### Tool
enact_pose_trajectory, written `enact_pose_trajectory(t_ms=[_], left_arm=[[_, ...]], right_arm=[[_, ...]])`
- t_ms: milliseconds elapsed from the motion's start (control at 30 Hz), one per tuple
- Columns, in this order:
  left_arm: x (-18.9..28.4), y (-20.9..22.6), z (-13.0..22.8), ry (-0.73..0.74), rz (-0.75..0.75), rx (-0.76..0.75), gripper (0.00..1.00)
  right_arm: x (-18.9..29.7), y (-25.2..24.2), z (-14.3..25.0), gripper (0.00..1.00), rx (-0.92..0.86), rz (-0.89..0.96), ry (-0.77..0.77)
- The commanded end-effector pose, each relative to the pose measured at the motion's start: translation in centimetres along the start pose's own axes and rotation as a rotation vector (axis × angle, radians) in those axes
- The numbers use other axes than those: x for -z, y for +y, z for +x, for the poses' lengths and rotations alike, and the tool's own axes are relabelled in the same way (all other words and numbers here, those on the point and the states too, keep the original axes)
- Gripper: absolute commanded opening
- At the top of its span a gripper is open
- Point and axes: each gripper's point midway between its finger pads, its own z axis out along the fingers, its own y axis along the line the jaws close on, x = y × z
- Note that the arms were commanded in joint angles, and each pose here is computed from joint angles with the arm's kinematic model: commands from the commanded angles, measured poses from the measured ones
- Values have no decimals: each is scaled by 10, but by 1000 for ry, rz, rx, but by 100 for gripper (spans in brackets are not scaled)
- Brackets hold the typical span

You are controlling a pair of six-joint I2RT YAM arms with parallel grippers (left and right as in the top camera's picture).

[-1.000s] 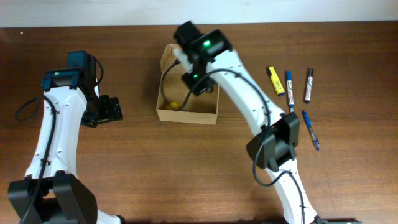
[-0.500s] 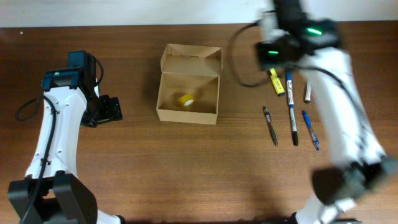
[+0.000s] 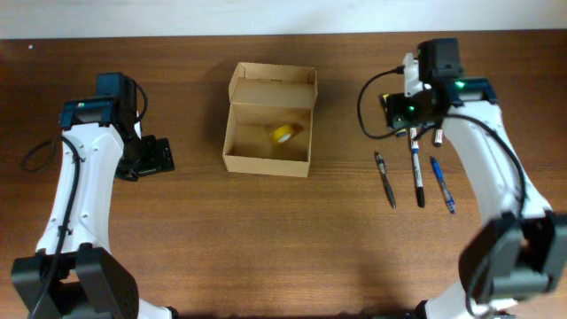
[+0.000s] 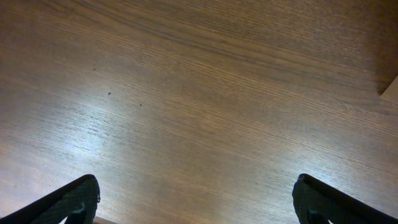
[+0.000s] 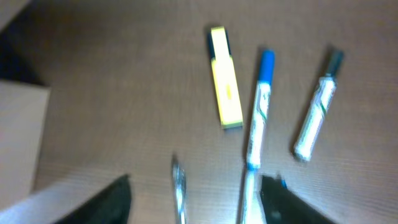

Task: Pack container
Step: 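Release the tape and move the right gripper to the highlighter, then grasp the yellow highlighter with the right gripper and lift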

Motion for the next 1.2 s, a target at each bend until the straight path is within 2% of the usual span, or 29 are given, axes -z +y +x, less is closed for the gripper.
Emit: enact_pose_trajectory(t_ms=[0, 100, 367, 600, 867, 1167], left_arm=[[1, 0, 1, -2, 7, -8, 100], [1, 0, 1, -2, 7, -8, 100], [1, 0, 1, -3, 7, -9, 100], [1, 0, 1, -2, 7, -9, 100], [1, 0, 1, -2, 7, -9, 100], [1, 0, 1, -2, 7, -9, 100]], right_arm=[[-22, -3, -7, 72, 40, 13, -9], [-43, -12, -11, 78, 28, 35, -11], [-81, -37, 3, 78, -22, 46, 89], [-83, -38, -4, 76, -43, 22, 125], [-76, -26, 24, 76, -81, -32, 250], [-50, -30, -22, 76, -83, -29, 202]])
